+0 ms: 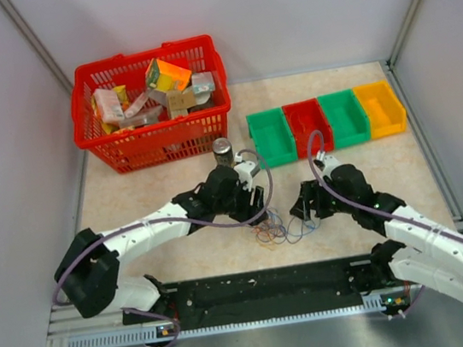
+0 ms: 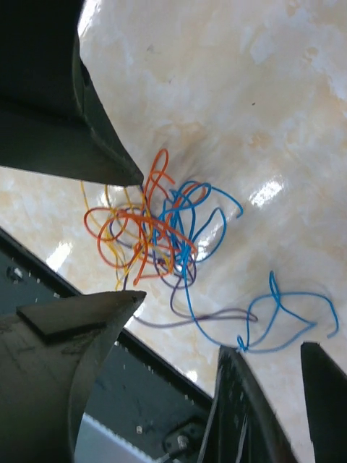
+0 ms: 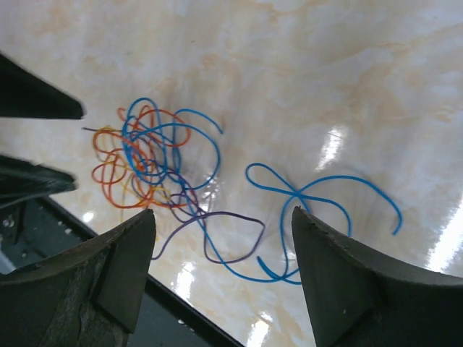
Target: Untangle the cables
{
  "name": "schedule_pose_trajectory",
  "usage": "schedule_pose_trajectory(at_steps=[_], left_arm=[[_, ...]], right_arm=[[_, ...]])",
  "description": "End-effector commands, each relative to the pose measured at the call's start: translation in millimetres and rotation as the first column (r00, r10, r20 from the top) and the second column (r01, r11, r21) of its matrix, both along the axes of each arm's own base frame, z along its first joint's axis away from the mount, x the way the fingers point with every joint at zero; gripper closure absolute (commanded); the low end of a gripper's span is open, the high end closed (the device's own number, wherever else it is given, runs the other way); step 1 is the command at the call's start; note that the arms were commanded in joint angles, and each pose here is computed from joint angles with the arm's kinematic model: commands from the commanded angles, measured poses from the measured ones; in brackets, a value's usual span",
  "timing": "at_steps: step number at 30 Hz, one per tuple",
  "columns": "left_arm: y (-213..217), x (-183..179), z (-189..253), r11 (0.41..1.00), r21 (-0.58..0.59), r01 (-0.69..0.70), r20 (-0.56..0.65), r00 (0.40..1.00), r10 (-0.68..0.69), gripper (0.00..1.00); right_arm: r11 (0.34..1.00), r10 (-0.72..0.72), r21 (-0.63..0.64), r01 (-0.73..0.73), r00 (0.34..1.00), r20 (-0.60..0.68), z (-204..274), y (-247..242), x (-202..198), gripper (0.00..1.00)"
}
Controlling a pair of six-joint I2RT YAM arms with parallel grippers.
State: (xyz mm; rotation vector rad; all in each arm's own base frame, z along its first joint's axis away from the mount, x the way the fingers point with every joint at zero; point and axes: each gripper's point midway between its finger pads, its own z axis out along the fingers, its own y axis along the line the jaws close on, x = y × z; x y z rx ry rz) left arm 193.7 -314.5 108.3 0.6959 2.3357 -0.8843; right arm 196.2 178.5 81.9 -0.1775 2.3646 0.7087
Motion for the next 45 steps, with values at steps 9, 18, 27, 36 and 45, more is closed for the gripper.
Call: schedule_pose_trajectory(at_steps=[9,18,27,36,45], left_arm=[[-18.0,9.6,-19.4,0.996,0.023,0.089,0.036,0.995,-0.090,0.62],[-11.0,16.4,27.8,0.999,-0.035,0.023,0.122,0.992,-0.019,1.00],[17.7,2.3,151.9,0.971,-0.233,0.044,0.357,0.933,0.043,1.00],[85.8,1.6,263.9,0.853,-0.512,-0.097,0.512,0.764,0.394,1.00],[141.9,23.9,254.1,0.789,-0.486,-0.377,0.485,0.634,0.602,1.00]], right_arm=[[0.960,0.048,0.278,-0.039,0.999,-0.023,-2.3,34.6,-13.7,0.28],[0.972,-0.004,0.234,0.039,0.989,-0.148,-35.1,32.7,-12.4,0.32],[0.975,-0.157,0.128,0.180,0.972,-0.173,-56.9,10.9,-2.3,0.40],[0.970,-0.214,0.081,0.228,0.964,-0.157,-60.9,-0.5,1.2,0.85],[0.952,-0.305,-0.005,0.305,0.949,-0.076,-49.7,-27.7,5.8,1.00]])
